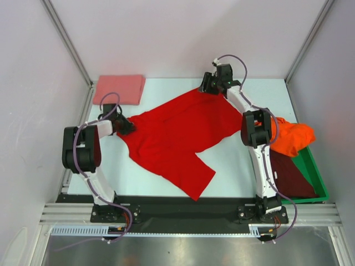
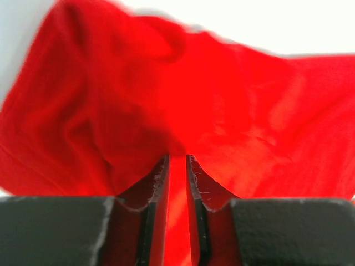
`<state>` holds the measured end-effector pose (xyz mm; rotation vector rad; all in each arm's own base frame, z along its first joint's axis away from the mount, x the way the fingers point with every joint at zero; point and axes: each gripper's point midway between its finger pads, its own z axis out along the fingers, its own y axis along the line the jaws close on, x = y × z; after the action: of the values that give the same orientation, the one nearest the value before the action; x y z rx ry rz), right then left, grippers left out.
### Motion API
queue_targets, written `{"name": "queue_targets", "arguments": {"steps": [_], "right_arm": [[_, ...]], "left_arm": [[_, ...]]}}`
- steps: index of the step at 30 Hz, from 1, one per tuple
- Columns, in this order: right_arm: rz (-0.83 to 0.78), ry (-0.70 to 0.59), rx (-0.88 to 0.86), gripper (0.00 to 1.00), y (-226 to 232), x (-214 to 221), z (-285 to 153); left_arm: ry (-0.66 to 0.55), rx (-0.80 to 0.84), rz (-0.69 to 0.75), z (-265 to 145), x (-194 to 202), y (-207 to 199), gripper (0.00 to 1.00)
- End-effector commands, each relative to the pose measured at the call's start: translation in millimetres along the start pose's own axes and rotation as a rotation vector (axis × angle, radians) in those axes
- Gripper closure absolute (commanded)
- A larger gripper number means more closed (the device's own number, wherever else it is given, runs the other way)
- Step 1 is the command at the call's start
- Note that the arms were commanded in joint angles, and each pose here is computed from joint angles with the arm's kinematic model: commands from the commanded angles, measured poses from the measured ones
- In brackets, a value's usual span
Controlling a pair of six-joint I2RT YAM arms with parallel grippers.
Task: Fold and stack the t-shirts
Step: Fold the tshirt
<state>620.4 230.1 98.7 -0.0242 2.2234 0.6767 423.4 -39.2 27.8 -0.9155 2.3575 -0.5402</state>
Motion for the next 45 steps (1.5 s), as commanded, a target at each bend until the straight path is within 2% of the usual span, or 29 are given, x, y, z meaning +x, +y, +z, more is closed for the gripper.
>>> {"name": "queue_targets", "arguments": {"steps": [1,5,10,12,13,15,18,19,21,22,24,25,26,28,29,31,34,37,41,45], "right_arm": [[-0.027,-0.025,0.045,0.46,-14.5,-19.6,-4.8],[-0.031,-0.014,0.157,0.45,-39.3,-31.5,-36.4],[-0.061,0.065,0.295,0.39,-55.2,-35.8,-106.8],[-0.078,0.135,0.333,0.38,-62.6,-18.3,-125.7],[-0.089,0.106,0.364,0.38,-58.9,-29.5,-147.8],[-0.090,0.157,0.402,0.37,-65.2,-8.6,-163.6],[-0.074,0.172,0.433,0.35,-64.1,9.7,-191.7],[-0.068,0.173,0.457,0.34,-67.5,13.5,-198.3],[-0.052,0.191,0.459,0.33,-66.9,27.9,-208.0],[-0.043,0.198,0.453,0.32,-65.4,32.0,-210.0],[-0.024,0.226,0.460,0.32,-65.8,46.9,-216.8],[-0.014,0.237,0.463,0.32,-66.5,53.5,-217.8],[-0.013,0.239,0.459,0.32,-63.2,56.8,-219.6],[-0.011,0.239,0.457,0.32,-58.4,63.9,-229.9],[-0.015,0.236,0.448,0.32,-52.5,66.0,-232.1],[-0.023,0.224,0.434,0.32,-41.7,70.0,-240.7],[-0.052,0.237,0.401,0.32,-21.0,82.4,-245.5],[-0.081,0.240,0.387,0.32,-4.5,90.3,-248.6],[-0.095,0.244,0.370,0.32,4.3,100.0,-250.6],[-0.099,0.247,0.372,0.32,3.5,101.4,-250.3]], "left_arm": [[-0.015,0.008,-0.106,10.0,-16.0,9.4,0.78],[-0.012,-0.036,-0.152,16.1,-26.7,40.9,0.78],[-0.012,-0.087,-0.119,13.6,-38.5,47.3,0.76],[-0.025,-0.098,-0.134,8.4,-44.8,55.2,0.76],[-0.031,-0.093,-0.141,5.7,-48.4,57.6,0.75],[-0.049,-0.087,-0.101,-1.9,-56.7,51.0,0.73],[-0.094,-0.070,-0.016,-27.3,-66.5,24.1,0.57],[-0.129,-0.043,0.023,-45.0,-70.8,5.0,0.49],[-0.136,-0.034,0.072,-65.7,-65.4,-6.8,0.46],[-0.171,0.001,0.112,-85.7,-63.7,-25.1,0.45],[-0.169,-0.004,0.160,-104.7,-44.6,-28.3,0.45],[-0.154,0.019,0.202,-110.0,-25.4,-39.2,0.48],[-0.195,0.054,0.226,-132.4,-21.5,-48.1,0.50],[-0.134,0.070,0.301,-136.0,29.9,-49.4,0.59],[-0.165,0.084,0.306,-147.6,36.2,-50.1,0.62],[-0.128,0.072,0.297,-141.3,67.0,-34.3,0.65],[-0.095,-0.001,0.291,-130.2,85.3,-10.0,0.62],[-0.107,-0.044,0.311,-115.4,85.0,-4.7,0.58],[-0.079,-0.078,0.287,-93.6,88.5,-0.7,0.59],[-0.008,-0.217,0.231,-67.9,100.8,28.5,0.60]]}}
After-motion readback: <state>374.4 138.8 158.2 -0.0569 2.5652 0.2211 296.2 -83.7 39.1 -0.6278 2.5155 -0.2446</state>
